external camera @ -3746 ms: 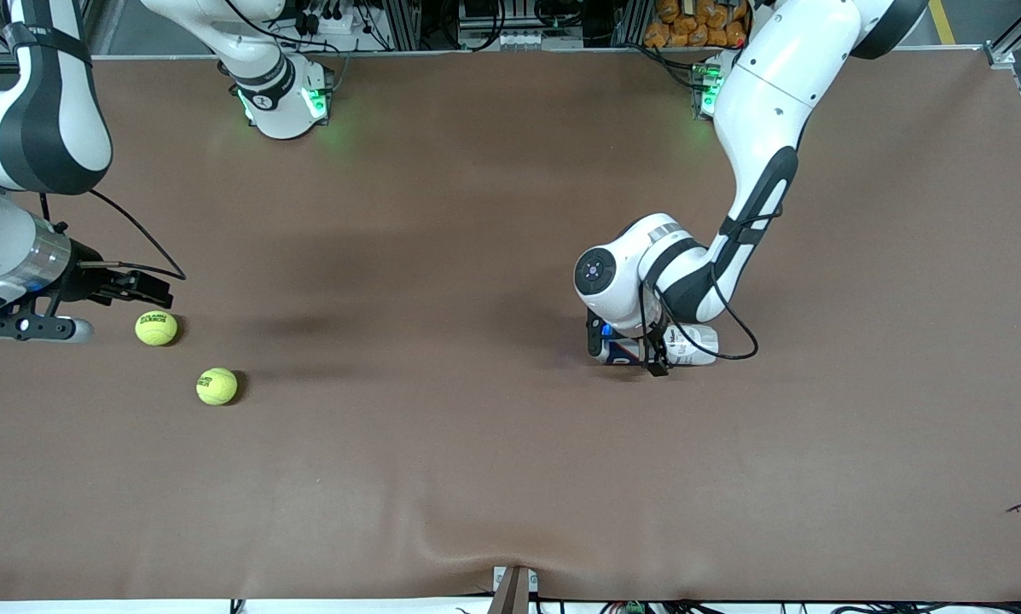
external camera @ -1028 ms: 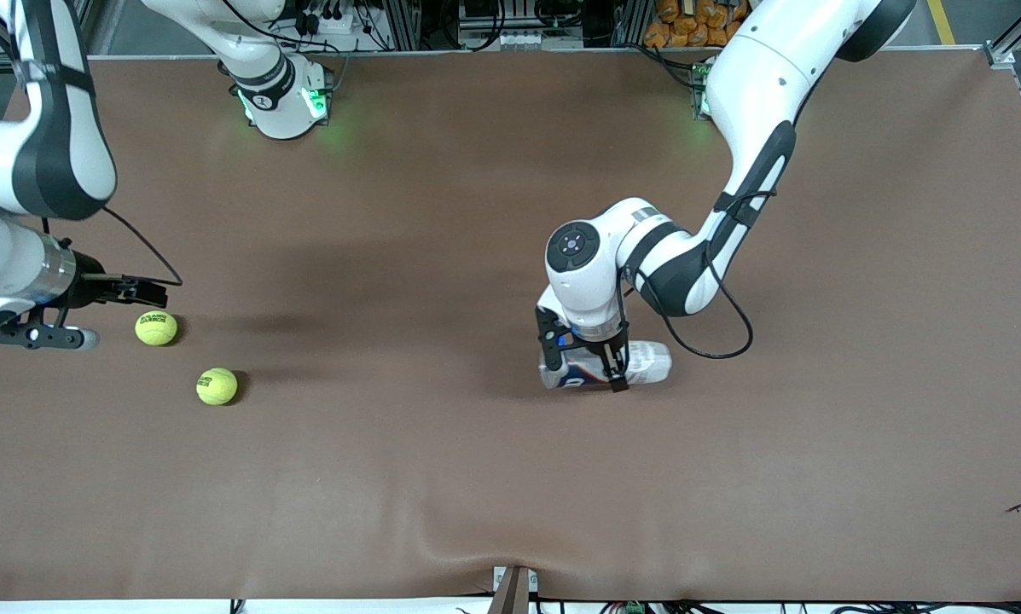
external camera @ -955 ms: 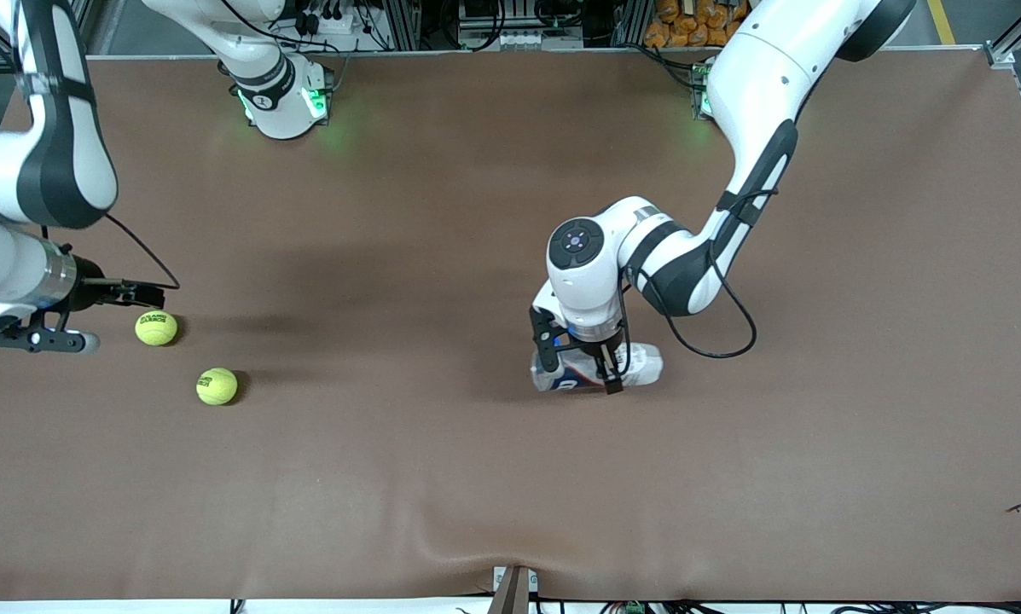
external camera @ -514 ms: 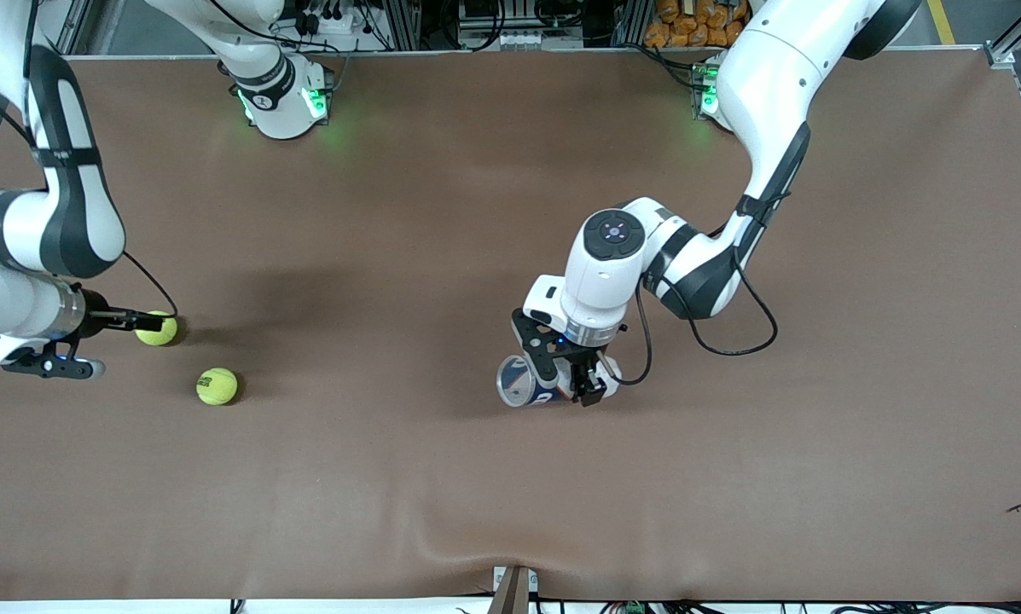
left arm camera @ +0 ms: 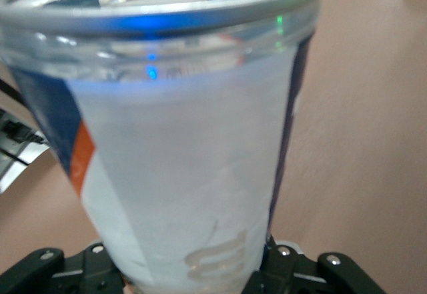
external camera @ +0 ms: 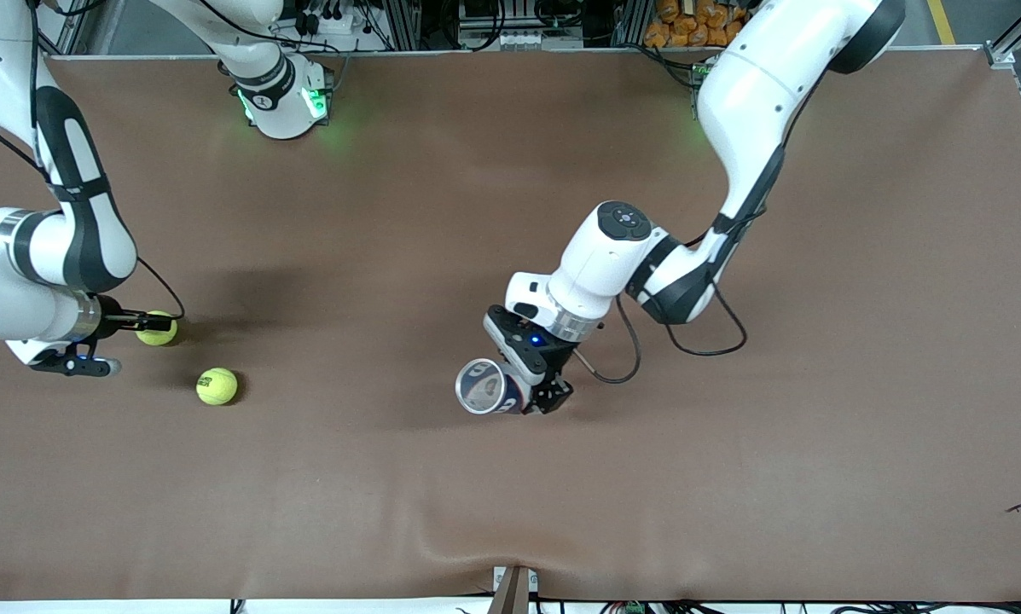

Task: Insert tennis ball vertically with right arm
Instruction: 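Move the tube with the left gripper while the right gripper grasps a ball, then carry the tennis ball with the right gripper toward the tube opening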

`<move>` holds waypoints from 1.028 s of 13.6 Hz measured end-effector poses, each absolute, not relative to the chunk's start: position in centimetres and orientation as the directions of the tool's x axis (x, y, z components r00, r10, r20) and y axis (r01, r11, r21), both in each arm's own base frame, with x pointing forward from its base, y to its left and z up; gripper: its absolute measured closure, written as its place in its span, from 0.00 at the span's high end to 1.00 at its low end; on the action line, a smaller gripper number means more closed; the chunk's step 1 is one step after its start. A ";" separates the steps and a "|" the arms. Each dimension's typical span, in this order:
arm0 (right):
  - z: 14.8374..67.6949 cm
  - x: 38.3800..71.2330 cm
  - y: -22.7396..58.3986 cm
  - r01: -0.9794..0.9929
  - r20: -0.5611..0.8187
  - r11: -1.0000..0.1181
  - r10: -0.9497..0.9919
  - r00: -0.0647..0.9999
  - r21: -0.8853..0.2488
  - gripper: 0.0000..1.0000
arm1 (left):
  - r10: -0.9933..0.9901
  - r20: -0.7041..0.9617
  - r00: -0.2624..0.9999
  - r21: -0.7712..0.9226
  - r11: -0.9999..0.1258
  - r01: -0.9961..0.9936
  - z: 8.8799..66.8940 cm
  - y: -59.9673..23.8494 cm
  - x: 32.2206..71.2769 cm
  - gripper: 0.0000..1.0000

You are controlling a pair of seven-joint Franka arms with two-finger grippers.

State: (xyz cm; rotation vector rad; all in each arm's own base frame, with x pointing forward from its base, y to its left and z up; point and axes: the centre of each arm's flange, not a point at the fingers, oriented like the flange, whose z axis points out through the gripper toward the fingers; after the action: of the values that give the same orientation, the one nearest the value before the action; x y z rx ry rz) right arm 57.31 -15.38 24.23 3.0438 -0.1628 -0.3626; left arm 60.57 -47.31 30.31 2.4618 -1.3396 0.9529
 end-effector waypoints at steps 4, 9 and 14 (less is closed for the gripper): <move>22.3 56.1 -15.8 -0.104 -0.218 -0.992 -0.118 0.969 0.078 1.00 | -0.537 0.737 0.410 -0.030 -0.632 -0.774 28.2 -50.3 58.2 0.66; 19.3 55.9 -17.5 -0.089 -0.187 -0.994 -0.100 0.977 0.063 1.00 | -0.407 0.823 0.396 0.048 -0.646 -0.762 25.1 -51.1 56.7 0.67; 18.5 55.8 -18.0 -0.067 -0.184 -0.996 -0.076 0.980 0.054 0.66 | -0.389 0.832 0.395 0.065 -0.639 -0.767 22.4 -51.4 55.8 0.67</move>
State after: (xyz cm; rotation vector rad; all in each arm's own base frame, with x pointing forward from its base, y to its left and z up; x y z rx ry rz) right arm 55.84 -17.96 18.48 3.0787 -0.1115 -0.2893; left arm 55.80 -51.37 22.42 2.2149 -0.9907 1.1477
